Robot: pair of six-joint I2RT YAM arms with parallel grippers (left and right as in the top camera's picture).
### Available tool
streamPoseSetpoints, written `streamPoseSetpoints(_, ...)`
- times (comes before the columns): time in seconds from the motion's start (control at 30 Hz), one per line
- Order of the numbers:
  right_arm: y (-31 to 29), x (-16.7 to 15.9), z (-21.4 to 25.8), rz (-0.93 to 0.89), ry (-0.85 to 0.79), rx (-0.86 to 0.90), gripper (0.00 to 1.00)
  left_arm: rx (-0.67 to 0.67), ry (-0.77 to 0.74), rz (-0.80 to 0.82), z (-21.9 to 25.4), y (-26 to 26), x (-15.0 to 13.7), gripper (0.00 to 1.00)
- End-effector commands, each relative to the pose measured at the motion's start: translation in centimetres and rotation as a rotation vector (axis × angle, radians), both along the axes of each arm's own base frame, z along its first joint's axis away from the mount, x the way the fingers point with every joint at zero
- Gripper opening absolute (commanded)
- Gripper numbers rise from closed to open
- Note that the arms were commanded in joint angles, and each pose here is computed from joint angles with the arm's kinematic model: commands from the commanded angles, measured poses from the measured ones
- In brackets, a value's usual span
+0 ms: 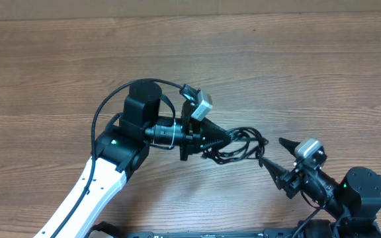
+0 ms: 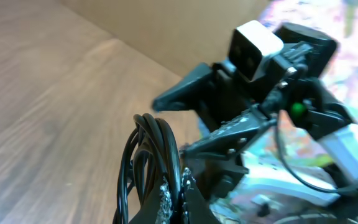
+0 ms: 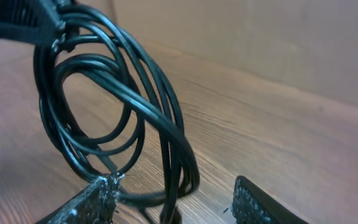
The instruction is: Untangle cables
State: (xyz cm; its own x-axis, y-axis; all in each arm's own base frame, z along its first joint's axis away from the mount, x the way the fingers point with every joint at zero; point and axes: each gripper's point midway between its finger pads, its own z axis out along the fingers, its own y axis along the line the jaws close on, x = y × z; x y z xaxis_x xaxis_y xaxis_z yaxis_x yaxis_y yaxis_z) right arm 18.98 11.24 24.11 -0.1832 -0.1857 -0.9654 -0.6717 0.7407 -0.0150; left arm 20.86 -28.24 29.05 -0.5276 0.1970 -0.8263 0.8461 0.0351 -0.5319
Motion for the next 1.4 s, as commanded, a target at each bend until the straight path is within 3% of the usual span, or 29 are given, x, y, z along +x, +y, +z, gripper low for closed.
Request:
streamPoseSetpoints(0.0, 0.9, -0.7, 0.8, 0.099, -0.109, -0.074, 0.59, -0.064, -0.015, -0.104, 2.2, 0.1, -1.7, 0.04)
streamPoseSetpoints(0.13, 1.4, -1.1, 1.2, 0.159, -0.189, -0.124, 0.56, -0.064, -0.015, -0.104, 2.2, 0.1, -1.7, 0.04)
streamPoseSetpoints(0.23, 1.4, -1.1, 1.3, 0.168, -0.225, -0.155, 0.46, -0.064, -0.018, -0.104, 2.2, 0.1, -1.7, 0.04)
streamPoseSetpoints(0.4, 1.4, -1.0, 1.5, 0.168, -0.238, -0.156, 0.15, -0.063, -0.023, -0.101, 2.2, 0.1, -1.7, 0.04)
streamPoseSetpoints(0.43, 1.4, -1.0, 1.6, 0.168, -0.239, -0.156, 0.04, -0.063, -0.023, -0.101, 2.2, 0.1, -1.7, 0.04)
streamPoseSetpoints(0.67, 2.1, -1.8, 1.8, 0.226, -0.245, -0.131, 0.04, -0.056, -0.026, -0.085, 2.1, 0.1, -1.4, 0.04)
streamPoseSetpoints(0.8, 2.2, -1.8, 1.8, 0.229, -0.245, -0.13, 0.2, -0.057, -0.027, -0.097, 2.1, -0.2, -1.7, 0.04)
streamPoseSetpoints(0.83, 2.2, -1.8, 1.8, 0.229, -0.245, -0.13, 0.19, -0.058, -0.03, -0.104, 2.1, -0.3, -1.9, 0.04)
streamPoseSetpoints(0.93, 2.2, -1.8, 1.8, 0.229, -0.245, -0.13, 0.04, -0.058, -0.044, -0.113, 2.2, -0.8, -2.3, 0.04)
streamPoseSetpoints(1.2, 2.3, -2.0, 1.6, 0.24, -0.235, -0.124, 0.04, -0.053, -0.062, -0.096, 2.1, -1.2, -2.1, 0.04)
streamPoseSetpoints(1.37, 2.4, -2.1, 1.7, 0.245, -0.235, -0.122, 0.22, -0.054, -0.059, -0.102, 2.2, -1.3, -2.3, 0.04)
